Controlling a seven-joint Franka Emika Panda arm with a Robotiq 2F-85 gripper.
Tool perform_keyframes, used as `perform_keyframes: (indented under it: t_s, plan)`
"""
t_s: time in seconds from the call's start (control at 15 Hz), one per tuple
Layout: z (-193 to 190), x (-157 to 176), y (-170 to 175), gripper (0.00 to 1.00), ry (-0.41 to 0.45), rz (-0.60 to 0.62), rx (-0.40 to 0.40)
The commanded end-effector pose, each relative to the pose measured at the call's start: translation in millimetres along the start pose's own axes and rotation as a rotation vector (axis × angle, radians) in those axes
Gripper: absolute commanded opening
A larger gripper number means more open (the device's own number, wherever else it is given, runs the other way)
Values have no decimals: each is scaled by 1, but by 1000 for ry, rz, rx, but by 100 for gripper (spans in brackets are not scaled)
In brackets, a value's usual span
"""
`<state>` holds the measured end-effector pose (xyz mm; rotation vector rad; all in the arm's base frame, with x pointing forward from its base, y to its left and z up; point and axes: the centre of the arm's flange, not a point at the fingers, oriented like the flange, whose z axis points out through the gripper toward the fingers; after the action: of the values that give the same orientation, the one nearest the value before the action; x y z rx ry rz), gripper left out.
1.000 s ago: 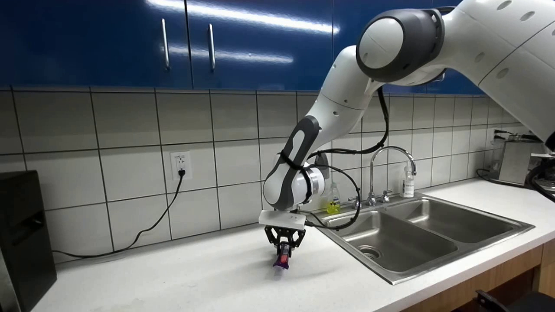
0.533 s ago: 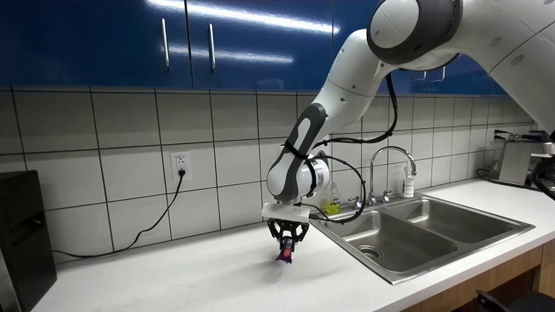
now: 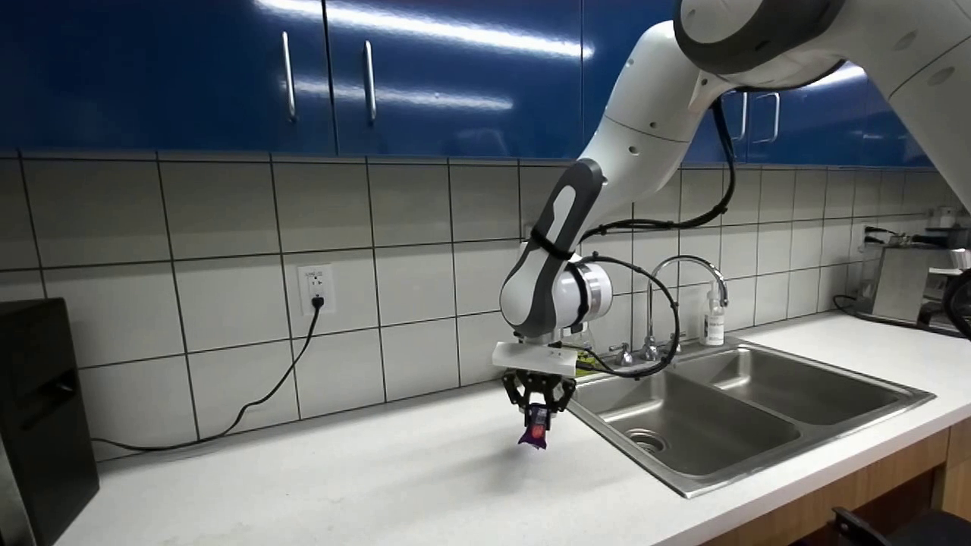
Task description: Put the snickers bar in the sink on the left
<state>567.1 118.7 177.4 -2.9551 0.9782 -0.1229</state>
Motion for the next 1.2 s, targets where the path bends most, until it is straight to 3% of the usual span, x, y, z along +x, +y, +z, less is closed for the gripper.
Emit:
perform_keyframes:
  t_s: [0.0, 0.6, 1.13]
  plan:
    - [-23, 6, 47, 14, 13, 34, 3]
    - [-36, 41, 135, 14, 9, 163, -14]
    - [-35, 82, 193, 14, -50, -36, 45]
